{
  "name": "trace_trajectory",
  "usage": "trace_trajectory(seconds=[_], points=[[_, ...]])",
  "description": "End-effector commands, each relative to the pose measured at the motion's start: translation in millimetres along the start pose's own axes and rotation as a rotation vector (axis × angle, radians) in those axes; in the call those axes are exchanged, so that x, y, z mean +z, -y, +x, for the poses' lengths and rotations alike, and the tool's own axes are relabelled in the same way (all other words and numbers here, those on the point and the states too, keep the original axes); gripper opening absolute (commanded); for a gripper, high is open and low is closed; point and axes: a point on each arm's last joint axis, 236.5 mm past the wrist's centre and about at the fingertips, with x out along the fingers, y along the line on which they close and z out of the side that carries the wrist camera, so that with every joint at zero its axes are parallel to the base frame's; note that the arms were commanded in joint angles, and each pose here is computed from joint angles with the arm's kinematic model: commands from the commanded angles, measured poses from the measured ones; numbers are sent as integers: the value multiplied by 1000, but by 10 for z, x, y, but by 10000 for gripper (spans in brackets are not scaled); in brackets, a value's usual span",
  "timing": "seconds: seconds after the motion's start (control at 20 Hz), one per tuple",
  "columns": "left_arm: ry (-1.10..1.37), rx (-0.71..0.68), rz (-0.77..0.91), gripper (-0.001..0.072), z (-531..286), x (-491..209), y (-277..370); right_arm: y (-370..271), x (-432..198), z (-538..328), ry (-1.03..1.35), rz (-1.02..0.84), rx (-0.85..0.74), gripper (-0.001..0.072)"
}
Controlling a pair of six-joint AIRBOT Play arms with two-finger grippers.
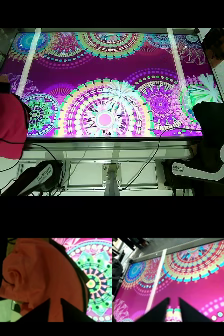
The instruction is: Fold the clothes and pants, and hang the long-sleeved shirts on hangers.
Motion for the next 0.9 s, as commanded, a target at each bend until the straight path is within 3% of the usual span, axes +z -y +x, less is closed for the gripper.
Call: trace_trajectory(seconds=[0.0,0.1,0.2,0.25,0.3,0.65,0.75,0.85], points=[[-56,95,-113,369,314,-297,-420,2,3,-1,1,1,0,455],[-1,125,-221,472,424,-244,-592,7,-7,8,-3,2,0,498],[51,151,-275,496,544,-161,-760,28,-30,32,-14,10,-1,526],[50,159,-283,498,629,-172,-815,38,-40,51,-19,13,0,629],[27,162,-289,498,726,-230,-847,38,-47,68,-21,14,1,678],[-128,121,-256,499,1361,-487,-669,63,-118,233,-48,28,11,680],[-167,125,-225,558,1508,-554,-635,54,-142,267,-57,28,15,680],[-190,148,-183,570,1621,-596,-658,34,-151,277,-59,27,19,680]])
